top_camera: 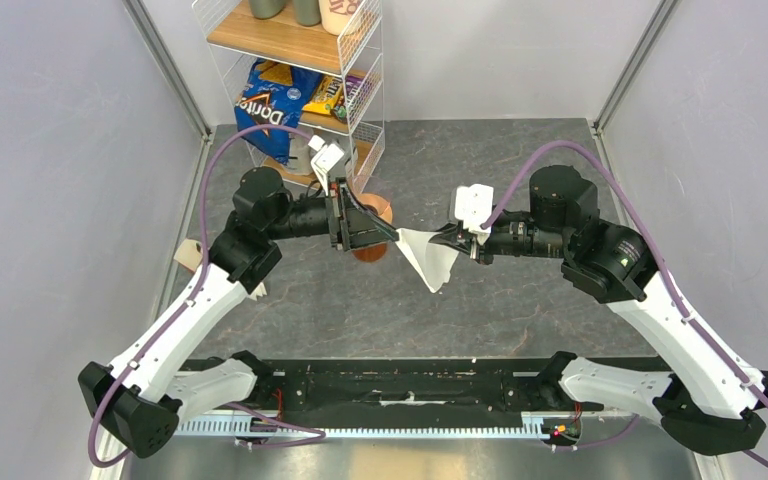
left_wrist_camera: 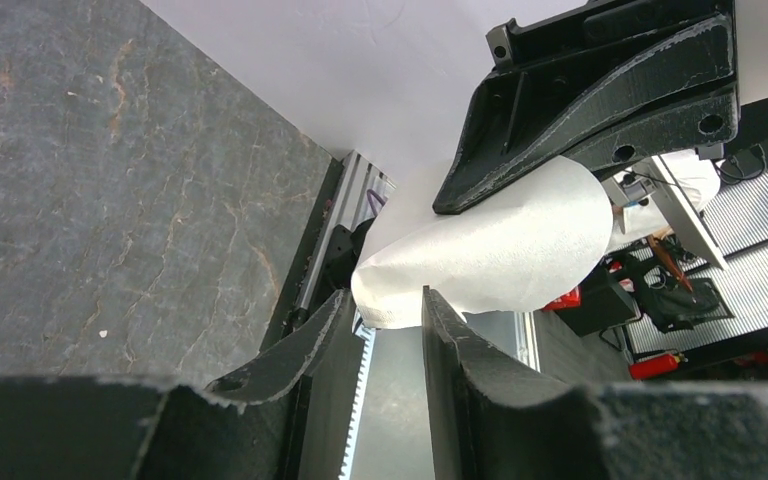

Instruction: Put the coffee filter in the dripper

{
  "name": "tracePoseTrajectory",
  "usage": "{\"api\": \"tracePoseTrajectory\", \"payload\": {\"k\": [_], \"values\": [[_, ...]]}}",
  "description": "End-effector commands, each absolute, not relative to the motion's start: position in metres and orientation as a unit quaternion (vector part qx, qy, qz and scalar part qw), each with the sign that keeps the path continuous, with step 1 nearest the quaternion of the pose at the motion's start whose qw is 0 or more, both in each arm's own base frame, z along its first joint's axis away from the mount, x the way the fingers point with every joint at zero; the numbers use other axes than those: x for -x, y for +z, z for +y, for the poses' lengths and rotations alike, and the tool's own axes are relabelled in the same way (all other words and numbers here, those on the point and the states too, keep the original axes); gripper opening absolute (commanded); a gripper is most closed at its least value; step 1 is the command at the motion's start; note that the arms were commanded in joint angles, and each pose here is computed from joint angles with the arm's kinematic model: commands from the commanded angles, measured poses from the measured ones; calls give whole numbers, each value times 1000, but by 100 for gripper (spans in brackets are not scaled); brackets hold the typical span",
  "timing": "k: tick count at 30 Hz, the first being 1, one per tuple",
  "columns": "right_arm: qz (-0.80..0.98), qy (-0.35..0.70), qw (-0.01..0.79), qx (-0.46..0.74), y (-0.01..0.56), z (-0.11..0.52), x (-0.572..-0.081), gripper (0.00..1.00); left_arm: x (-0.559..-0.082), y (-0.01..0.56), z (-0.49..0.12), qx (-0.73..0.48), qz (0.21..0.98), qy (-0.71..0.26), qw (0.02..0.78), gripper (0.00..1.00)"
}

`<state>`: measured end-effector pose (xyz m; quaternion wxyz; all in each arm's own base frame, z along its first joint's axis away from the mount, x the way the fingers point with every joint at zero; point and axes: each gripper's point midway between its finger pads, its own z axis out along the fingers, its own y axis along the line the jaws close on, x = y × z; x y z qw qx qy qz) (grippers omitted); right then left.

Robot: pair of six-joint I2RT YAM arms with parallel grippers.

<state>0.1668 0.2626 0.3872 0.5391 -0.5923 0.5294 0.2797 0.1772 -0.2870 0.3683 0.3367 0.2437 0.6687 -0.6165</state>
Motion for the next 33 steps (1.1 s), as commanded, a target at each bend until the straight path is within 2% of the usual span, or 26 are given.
{"api": "tracePoseTrajectory", "payload": {"k": [1,6,9,13,16,17,33], "values": [[520,279,560,582,402,264,-168,0,-167,374,-287,-257,652,-631,333,39],[522,279,559,581,401,264,-169,0,-167,367,-288,-257,656,-630,326,41],[522,283,559,579,402,264,-168,0,-168,366,-289,-258,656,-630,325,37],[523,284,559,578,402,264,-167,0,-167,366,-290,-260,655,-632,323,25],[522,285,559,577,403,264,-166,0,-168,366,-290,-260,654,-631,327,4],[522,285,559,577,403,263,-166,0,-168,365,-290,-259,655,-630,327,2],[533,269,557,577,395,247,-158,0,-159,374,-282,-311,604,-641,357,2]]}}
